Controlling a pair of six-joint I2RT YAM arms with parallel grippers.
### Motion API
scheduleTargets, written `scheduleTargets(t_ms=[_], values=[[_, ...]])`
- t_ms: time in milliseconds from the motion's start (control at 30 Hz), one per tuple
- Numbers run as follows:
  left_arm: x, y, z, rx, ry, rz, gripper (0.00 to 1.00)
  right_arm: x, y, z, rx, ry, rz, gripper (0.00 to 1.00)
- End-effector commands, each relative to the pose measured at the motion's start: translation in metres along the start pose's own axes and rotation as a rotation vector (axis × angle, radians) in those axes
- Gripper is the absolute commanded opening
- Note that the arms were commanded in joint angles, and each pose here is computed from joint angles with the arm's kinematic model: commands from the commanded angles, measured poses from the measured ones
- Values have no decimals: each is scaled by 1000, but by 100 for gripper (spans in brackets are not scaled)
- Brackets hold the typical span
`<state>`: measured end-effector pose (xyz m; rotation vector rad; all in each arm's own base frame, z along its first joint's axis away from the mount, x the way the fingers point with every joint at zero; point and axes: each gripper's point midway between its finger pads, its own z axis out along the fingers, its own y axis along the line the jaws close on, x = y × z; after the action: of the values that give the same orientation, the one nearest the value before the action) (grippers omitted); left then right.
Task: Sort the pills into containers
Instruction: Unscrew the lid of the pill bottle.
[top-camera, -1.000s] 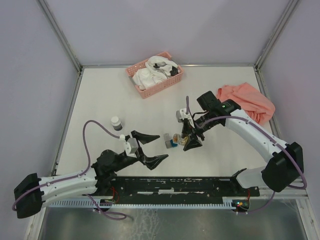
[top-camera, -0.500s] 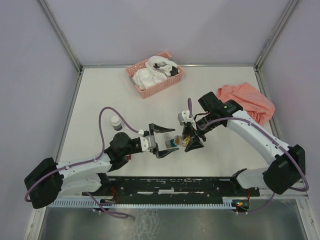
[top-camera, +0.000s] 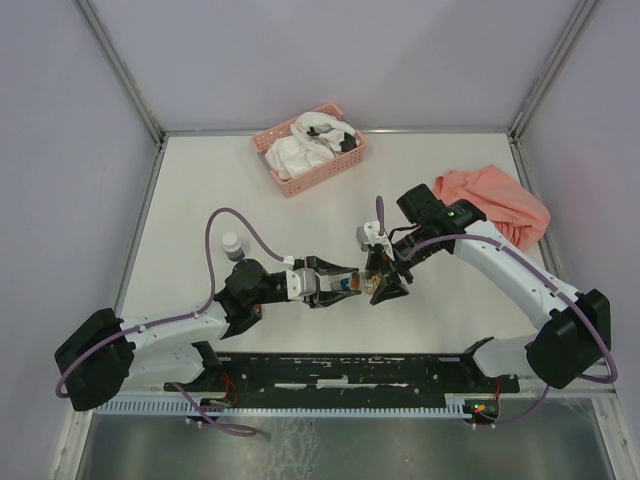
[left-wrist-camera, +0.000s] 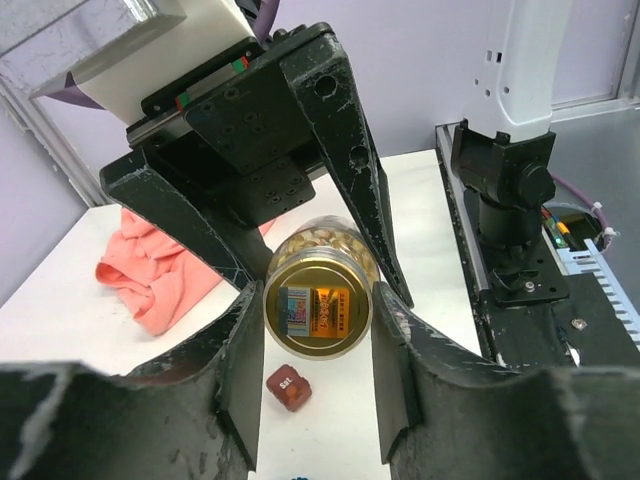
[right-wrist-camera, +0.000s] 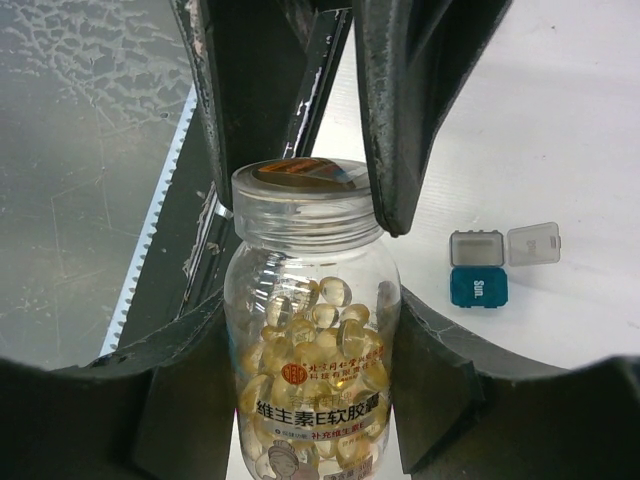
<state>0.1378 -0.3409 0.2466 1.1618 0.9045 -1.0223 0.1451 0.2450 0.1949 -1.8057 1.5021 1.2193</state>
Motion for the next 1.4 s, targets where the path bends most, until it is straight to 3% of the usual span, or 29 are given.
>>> scheduleTargets(t_ms=[0, 200, 467, 567, 700, 800, 933, 1100, 1200, 1367], values=[[-24, 4, 8, 5, -72, -17, 37, -19, 1, -3, -5, -54, -52, 2], [-26, 5, 6, -42, -84, -170, 3, -19, -5, -4, 23, -46, -28, 2], [-25, 37, -10, -434, -185, -858, 3, -14, -30, -4, 124, -16, 81, 2], [-22, 35, -10, -526, -170, -963, 3, -13, -34, -3, 136, -14, 103, 2], [-19, 35, -12, -573, -147, -975, 3, -12, -35, -3, 134, -17, 114, 2], [-15, 37, -14, -598, -141, -970, 10, -12, -35, -4, 137, -21, 115, 2], [-11, 36, -15, -603, -139, -982, 47, -13, -36, -5, 137, -24, 117, 2], [-8, 33, -17, -595, -120, -965, 73, -13, -34, -4, 128, -29, 114, 2], [-8, 26, -23, -555, -88, -874, 81, -14, -32, -5, 123, -32, 107, 2], [-6, 6, -44, -455, -18, -629, 84, -17, -28, -5, 108, -40, 91, 2]])
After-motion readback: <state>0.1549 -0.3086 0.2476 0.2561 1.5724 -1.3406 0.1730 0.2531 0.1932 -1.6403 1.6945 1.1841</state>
